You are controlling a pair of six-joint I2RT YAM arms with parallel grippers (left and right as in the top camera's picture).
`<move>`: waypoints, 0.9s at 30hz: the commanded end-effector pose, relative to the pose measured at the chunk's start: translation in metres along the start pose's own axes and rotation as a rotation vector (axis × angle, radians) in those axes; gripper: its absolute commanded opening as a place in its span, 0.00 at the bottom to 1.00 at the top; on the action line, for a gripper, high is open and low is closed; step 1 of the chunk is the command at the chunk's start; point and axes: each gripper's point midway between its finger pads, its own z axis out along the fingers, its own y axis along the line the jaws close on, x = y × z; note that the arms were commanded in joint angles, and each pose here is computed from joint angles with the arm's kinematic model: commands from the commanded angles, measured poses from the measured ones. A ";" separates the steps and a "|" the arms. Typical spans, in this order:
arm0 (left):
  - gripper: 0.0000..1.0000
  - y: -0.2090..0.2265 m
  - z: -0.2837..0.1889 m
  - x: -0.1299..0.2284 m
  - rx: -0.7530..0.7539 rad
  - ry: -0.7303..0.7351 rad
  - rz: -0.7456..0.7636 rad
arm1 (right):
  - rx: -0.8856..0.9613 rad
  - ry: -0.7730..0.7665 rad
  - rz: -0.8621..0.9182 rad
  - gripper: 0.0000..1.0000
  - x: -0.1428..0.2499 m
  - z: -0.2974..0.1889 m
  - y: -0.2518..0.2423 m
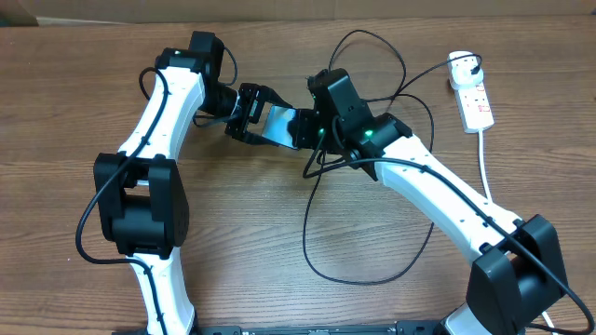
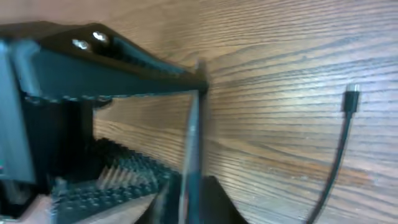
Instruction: Plug charger to phone and switch on socket
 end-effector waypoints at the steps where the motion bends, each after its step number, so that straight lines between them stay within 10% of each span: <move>1: 0.04 -0.006 -0.001 0.007 0.005 0.001 0.025 | -0.040 -0.029 -0.029 0.04 -0.010 -0.003 0.015; 18: 0.05 -0.002 -0.014 -0.022 -0.005 -0.115 0.039 | -0.036 -0.053 0.002 0.04 -0.024 -0.010 0.003; 25: 0.04 -0.015 -0.032 -0.047 0.047 -0.191 0.287 | -0.109 -0.090 0.071 0.04 -0.056 -0.041 -0.017; 27: 0.19 -0.024 -0.036 -0.043 0.094 -0.157 0.421 | -0.139 -0.093 0.094 0.04 -0.064 -0.050 -0.023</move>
